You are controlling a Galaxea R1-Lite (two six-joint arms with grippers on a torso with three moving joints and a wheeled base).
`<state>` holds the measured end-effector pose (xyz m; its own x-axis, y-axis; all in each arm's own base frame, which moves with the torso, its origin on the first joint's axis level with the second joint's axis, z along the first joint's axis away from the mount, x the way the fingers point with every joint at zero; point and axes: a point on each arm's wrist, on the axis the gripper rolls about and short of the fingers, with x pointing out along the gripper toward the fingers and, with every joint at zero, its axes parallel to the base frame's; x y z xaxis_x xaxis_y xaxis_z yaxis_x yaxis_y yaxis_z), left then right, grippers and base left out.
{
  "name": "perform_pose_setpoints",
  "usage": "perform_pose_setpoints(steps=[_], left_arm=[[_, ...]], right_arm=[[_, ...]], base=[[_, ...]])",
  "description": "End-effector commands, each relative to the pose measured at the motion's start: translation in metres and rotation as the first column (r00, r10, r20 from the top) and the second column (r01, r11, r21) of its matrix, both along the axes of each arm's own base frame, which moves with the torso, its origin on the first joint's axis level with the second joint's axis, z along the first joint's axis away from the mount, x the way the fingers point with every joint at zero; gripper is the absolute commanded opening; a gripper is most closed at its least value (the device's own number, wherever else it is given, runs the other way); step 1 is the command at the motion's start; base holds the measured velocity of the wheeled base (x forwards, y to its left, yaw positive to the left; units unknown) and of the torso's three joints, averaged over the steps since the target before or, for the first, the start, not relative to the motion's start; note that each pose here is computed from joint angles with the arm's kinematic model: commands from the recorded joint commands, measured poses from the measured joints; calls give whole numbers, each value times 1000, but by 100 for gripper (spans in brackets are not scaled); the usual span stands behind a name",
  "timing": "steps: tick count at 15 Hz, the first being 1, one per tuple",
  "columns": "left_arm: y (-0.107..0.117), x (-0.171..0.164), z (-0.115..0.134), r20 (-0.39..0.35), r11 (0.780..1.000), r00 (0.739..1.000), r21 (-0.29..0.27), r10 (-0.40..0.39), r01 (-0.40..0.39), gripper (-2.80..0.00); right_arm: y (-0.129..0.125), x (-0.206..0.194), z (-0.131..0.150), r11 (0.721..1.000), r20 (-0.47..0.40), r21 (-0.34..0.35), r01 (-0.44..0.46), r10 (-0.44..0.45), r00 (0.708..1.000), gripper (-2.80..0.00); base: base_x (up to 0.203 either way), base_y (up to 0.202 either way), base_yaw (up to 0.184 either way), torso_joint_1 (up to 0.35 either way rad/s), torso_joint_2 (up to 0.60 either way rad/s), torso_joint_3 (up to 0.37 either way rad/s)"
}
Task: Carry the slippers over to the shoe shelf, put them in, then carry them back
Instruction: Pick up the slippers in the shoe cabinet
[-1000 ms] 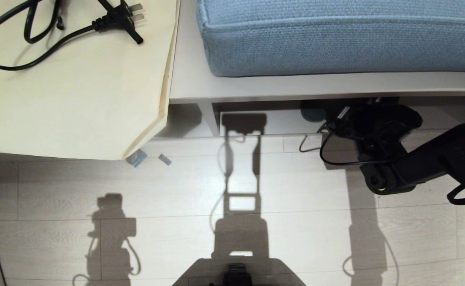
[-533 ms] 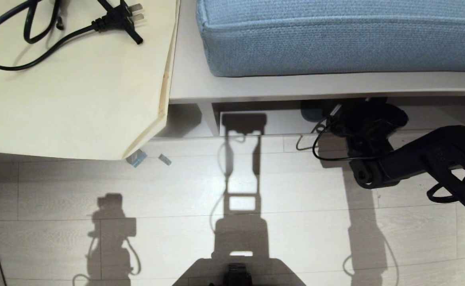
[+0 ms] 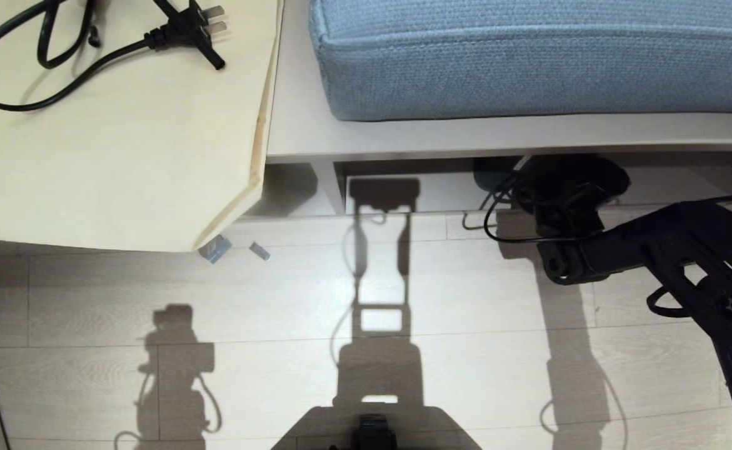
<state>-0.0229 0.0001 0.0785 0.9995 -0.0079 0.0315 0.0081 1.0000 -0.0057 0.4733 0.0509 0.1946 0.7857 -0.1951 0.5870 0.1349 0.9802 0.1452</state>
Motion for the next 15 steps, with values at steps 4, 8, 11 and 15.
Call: perform_pose_setpoints(steps=[4,8,11,15], left_arm=[[0,1,-2,-8,1000,1000,0,0,0,-280],[0,1,-2,-8,1000,1000,0,0,0,-280],[0,1,-2,-8,1000,1000,0,0,0,-280],[0,1,-2,-8,1000,1000,0,0,0,-280]], right_arm=[[6,9,-3,1000,10,1,-9,9,1000,-280],[7,11,0,1000,8,-1,-14,14,1000,-280],[9,11,1,1000,11,-1,-19,19,1000,-280],[10,12,0,1000,8,-2,-20,20,1000,-280]], base=[[0,0,0,0,0,0],[0,0,0,0,0,0],[0,0,0,0,0,0],[0,0,0,0,0,0]])
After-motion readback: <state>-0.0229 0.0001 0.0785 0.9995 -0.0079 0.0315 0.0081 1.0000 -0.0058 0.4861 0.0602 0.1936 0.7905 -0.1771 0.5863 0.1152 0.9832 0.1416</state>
